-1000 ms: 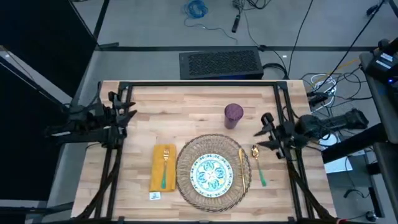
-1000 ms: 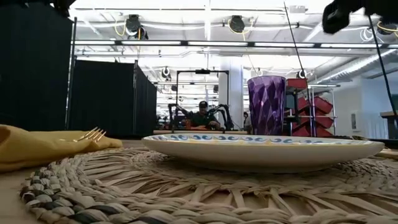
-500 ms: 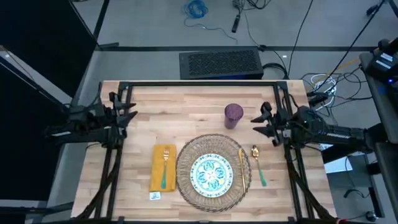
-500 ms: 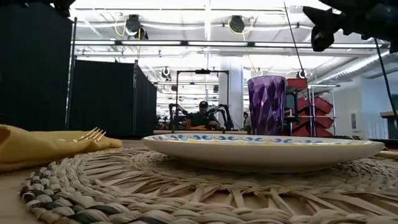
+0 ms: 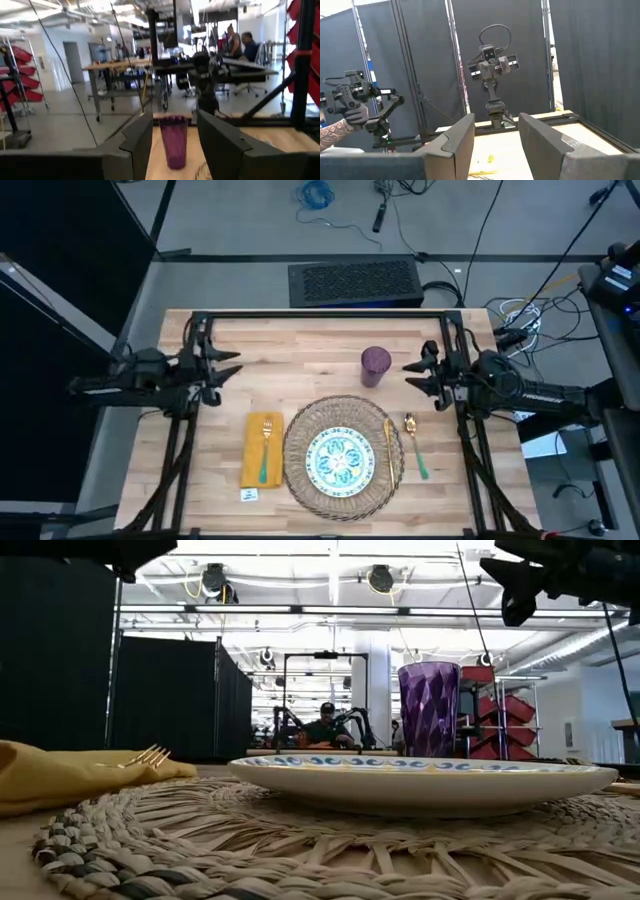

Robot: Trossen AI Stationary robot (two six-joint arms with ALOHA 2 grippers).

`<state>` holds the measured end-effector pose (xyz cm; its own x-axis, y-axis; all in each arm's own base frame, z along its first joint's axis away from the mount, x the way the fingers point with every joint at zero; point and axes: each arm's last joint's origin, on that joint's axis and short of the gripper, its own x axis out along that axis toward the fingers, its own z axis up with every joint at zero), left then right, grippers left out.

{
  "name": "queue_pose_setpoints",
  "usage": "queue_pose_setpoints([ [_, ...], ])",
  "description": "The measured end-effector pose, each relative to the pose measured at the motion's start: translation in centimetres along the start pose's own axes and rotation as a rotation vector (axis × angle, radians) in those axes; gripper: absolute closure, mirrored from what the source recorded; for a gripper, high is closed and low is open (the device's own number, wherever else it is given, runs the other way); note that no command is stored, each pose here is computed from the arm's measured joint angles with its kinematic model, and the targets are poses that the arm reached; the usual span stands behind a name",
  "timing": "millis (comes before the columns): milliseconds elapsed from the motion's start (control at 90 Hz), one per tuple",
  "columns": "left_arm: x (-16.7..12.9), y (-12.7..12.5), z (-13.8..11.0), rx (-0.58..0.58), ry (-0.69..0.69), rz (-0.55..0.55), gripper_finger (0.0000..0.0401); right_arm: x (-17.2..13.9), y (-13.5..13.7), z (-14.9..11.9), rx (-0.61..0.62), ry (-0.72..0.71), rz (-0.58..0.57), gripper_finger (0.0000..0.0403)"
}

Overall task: Set table place
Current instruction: Return to Home Position

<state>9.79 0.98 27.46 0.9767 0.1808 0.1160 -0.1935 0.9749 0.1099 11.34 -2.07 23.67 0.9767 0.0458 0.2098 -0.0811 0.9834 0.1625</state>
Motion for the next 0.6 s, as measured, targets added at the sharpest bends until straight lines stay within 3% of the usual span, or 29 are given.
queue_pose_setpoints([
  [200,-0.6,0.1,-0.9,-0.062,0.031,0.05,0.026,0.0,0.2,-0.6,0.023,0.065,0.051,0.0264],
  [489,-2.5,0.3,-3.8,-0.18,-0.161,0.184,0.026,0.1,0.7,-0.5,0.005,0.055,0.097,0.0264],
  [600,-2.2,0.4,-4.4,-0.173,-0.106,0.24,0.026,0.3,1.0,-0.7,0.019,0.062,0.115,0.0264],
])
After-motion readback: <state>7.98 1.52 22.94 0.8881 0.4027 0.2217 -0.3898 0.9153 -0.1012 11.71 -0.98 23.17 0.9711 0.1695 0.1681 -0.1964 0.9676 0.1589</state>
